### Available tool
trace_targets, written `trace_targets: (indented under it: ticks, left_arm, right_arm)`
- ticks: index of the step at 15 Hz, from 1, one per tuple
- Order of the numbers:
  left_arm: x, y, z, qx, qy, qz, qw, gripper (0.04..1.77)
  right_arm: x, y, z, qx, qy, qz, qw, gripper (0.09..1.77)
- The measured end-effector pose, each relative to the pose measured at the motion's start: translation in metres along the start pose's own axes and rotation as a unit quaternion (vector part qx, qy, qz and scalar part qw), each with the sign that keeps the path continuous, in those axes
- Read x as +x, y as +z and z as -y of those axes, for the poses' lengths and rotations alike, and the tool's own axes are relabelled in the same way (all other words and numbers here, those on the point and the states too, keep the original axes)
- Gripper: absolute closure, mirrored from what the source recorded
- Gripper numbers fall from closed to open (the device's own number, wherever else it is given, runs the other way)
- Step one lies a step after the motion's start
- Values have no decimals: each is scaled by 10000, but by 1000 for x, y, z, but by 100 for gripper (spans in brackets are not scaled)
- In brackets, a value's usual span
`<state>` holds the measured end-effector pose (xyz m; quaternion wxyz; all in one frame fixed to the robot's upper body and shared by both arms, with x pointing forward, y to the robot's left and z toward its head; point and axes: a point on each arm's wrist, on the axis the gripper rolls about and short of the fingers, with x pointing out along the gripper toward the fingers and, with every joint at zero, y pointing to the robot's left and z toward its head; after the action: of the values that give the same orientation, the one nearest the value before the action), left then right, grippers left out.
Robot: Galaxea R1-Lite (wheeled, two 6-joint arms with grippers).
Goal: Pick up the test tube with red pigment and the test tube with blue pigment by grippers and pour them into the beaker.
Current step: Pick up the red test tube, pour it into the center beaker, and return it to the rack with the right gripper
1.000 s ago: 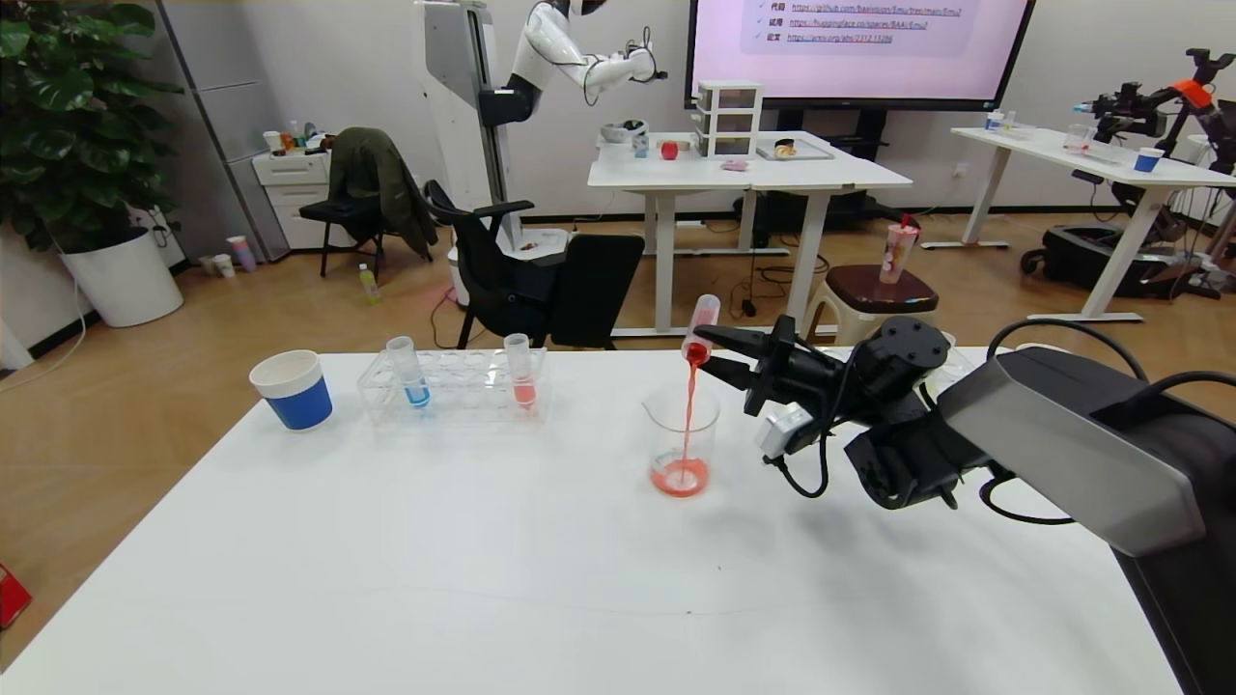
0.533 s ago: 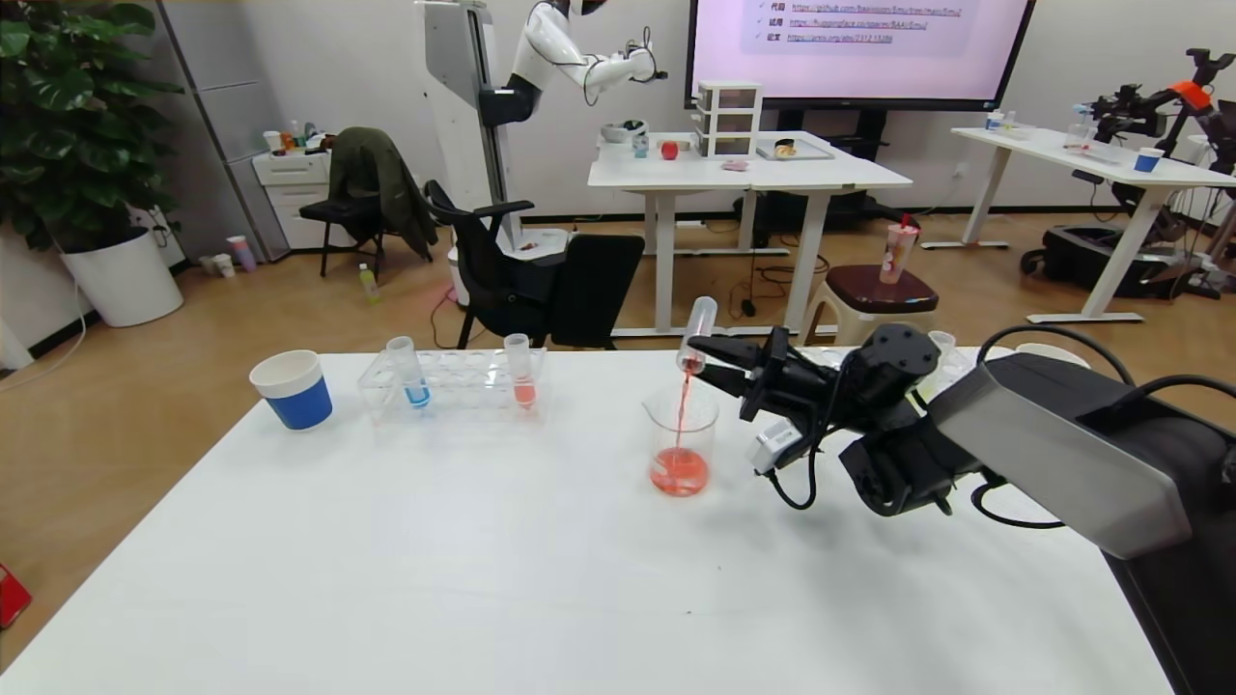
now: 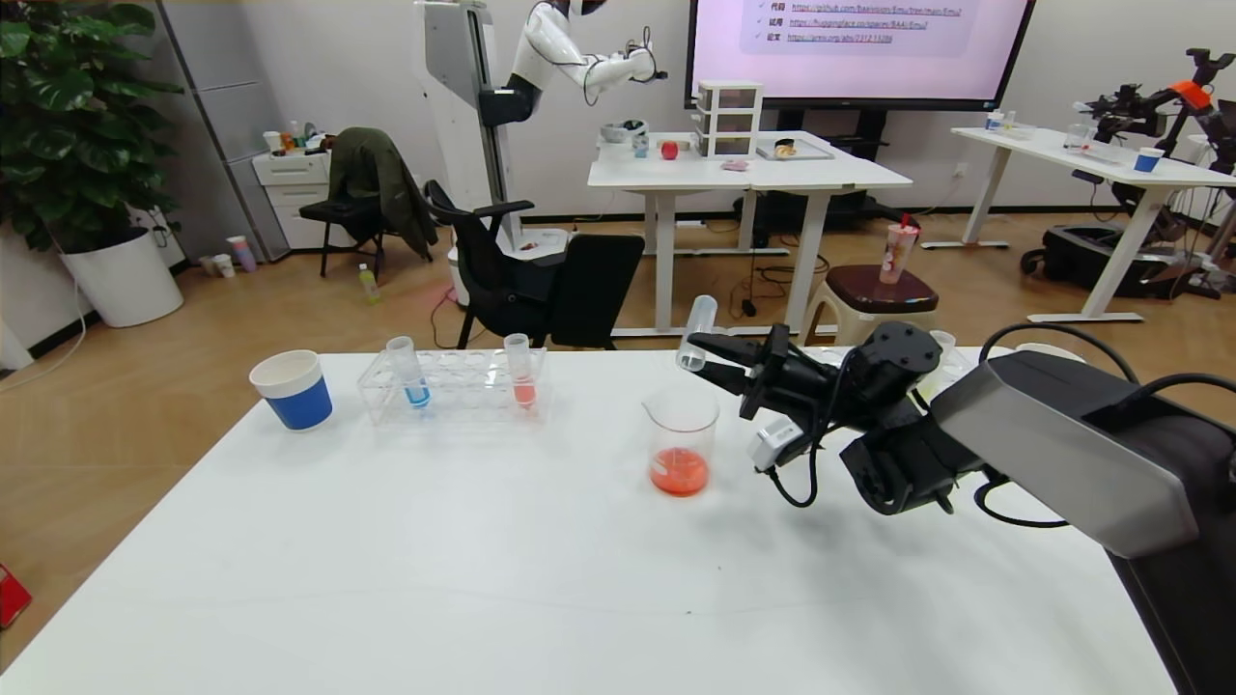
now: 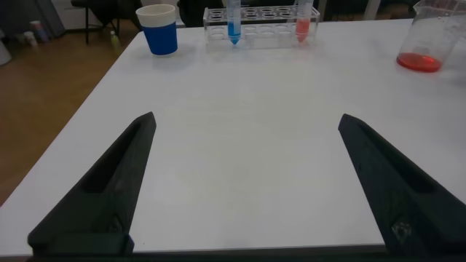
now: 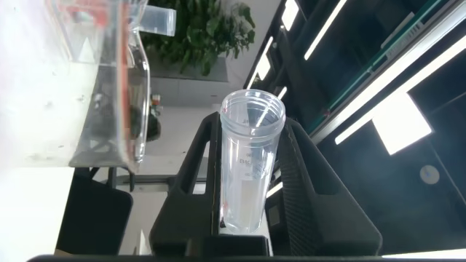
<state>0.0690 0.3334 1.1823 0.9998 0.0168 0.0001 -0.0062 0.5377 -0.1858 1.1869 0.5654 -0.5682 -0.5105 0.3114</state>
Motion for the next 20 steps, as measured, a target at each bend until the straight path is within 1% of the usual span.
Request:
trace_targets:
  ticks: [3,5,7,8,9,10,12,13,14,16,17,18,19,20]
  left_arm:
    - [0,0,0,-2,3,0,10000,6]
    - [0,0,0,0,2,0,10000,6]
    - [0,0,0,-2,0,0,10000,6]
    - [0,0,0,0,0,0,10000,6]
    - [0,0,0,0,-2,0,10000,6]
    - [0,0,0,0,0,0,10000,6]
    - [0,0,0,0,1,2,10000,6]
    - [0,0,0,-2,1,0,10000,6]
    - [0,0,0,0,0,0,10000,6]
    - [0,0,0,-2,-2,0,10000,6]
    - [0,0,0,-2,0,0,10000,6]
    - [0,0,0,0,0,0,10000,6]
    - [0,0,0,-2,1,0,10000,6]
    - [0,0,0,0,0,0,10000,6]
  right_arm:
    - [-1,-4,28,590,-220,-213,9978,135]
    - [-4,-7,52,1137,-405,-327,9922,135]
    - [-11,-8,70,1744,-685,-740,9795,135]
    - [-17,-6,75,2079,-810,-1034,9693,135]
    - [-24,-4,79,2438,-908,-1287,9569,135]
    - [-31,0,81,2836,-1014,-1535,9411,135]
    - [-44,8,90,3694,-1421,-2102,8940,135]
    - [-49,12,95,4042,-1706,-2381,8665,135]
    - [-52,16,101,4383,-2091,-2650,8331,135]
    - [-54,20,113,4777,-2977,-3140,7646,135]
    - [-56,21,116,4924,-3161,-3357,7382,135]
    - [-59,22,119,4997,-3203,-3440,7276,135]
    - [-63,23,121,5023,-3244,-3474,7223,135]
    - [-68,25,123,5023,-3262,-3515,7195,135]
